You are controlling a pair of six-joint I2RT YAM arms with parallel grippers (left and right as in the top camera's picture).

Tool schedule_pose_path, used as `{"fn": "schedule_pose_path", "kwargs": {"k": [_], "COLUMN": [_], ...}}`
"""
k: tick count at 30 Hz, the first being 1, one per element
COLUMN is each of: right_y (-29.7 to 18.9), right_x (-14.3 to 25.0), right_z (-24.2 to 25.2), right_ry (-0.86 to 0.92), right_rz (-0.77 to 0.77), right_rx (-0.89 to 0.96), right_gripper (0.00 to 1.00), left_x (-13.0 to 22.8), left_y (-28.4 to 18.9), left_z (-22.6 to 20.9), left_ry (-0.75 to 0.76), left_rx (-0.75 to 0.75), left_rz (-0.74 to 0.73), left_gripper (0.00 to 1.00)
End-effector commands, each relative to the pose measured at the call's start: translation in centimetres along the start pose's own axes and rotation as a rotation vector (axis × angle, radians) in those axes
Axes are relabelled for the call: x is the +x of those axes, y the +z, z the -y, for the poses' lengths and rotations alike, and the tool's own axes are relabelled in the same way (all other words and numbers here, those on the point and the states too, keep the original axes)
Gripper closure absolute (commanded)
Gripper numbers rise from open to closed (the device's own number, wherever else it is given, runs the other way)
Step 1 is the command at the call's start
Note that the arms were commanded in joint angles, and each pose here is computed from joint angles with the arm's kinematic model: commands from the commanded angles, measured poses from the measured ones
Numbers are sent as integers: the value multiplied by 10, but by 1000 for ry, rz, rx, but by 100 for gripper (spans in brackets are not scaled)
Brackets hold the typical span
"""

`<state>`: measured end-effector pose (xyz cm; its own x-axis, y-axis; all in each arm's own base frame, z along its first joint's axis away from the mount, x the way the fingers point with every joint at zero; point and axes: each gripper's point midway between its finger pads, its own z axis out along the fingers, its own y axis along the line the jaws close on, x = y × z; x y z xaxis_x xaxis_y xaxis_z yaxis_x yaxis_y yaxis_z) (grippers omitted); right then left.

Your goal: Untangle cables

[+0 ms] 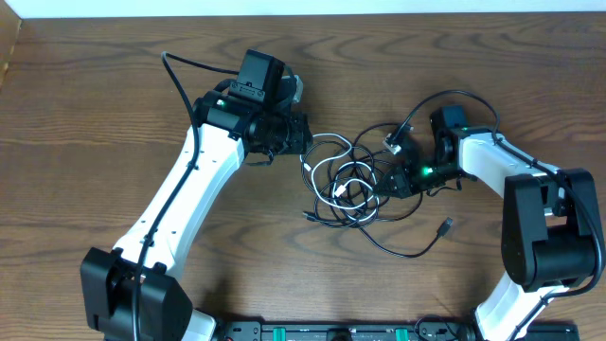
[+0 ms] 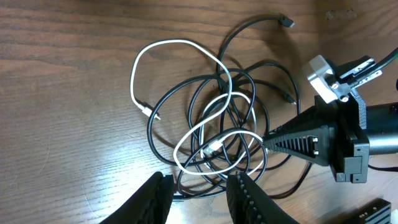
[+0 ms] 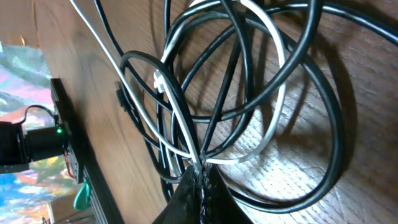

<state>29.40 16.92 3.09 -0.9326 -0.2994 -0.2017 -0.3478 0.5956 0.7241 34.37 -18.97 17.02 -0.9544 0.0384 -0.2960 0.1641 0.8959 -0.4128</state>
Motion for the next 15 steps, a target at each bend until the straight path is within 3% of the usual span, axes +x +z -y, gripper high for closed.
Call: {"fn": "schedule_pose_path", "kwargs": {"k": [1,4,7,8,10,15], "right_y": [1,-29,-79,-89,-71,-15], "right_x": [-5,-20,-41,-45,-44,-32], "right_z": [11,37,14,-5,-21,-29], "right_ry": [118,245,161,56,-64,-186], "right_rz": [9,107,265,290,236,82], "right_rx": [68,343,473,456,389,357], "right_gripper": [99,99,99,93,73,64], "left_x": [2,2,2,1,1,1], "left_y": [3,3,3,3,3,3], "left_z": [-3,-3,-3,-3,-3,-3], "left_ry": [12,12,13,13,14,14], "left_rx": [-10,-10,-9,-9,-8,-8], "left_rz": [-9,-8,-7,-6,-3,-4], "left_gripper": [66,66,66,66,66,66]}}
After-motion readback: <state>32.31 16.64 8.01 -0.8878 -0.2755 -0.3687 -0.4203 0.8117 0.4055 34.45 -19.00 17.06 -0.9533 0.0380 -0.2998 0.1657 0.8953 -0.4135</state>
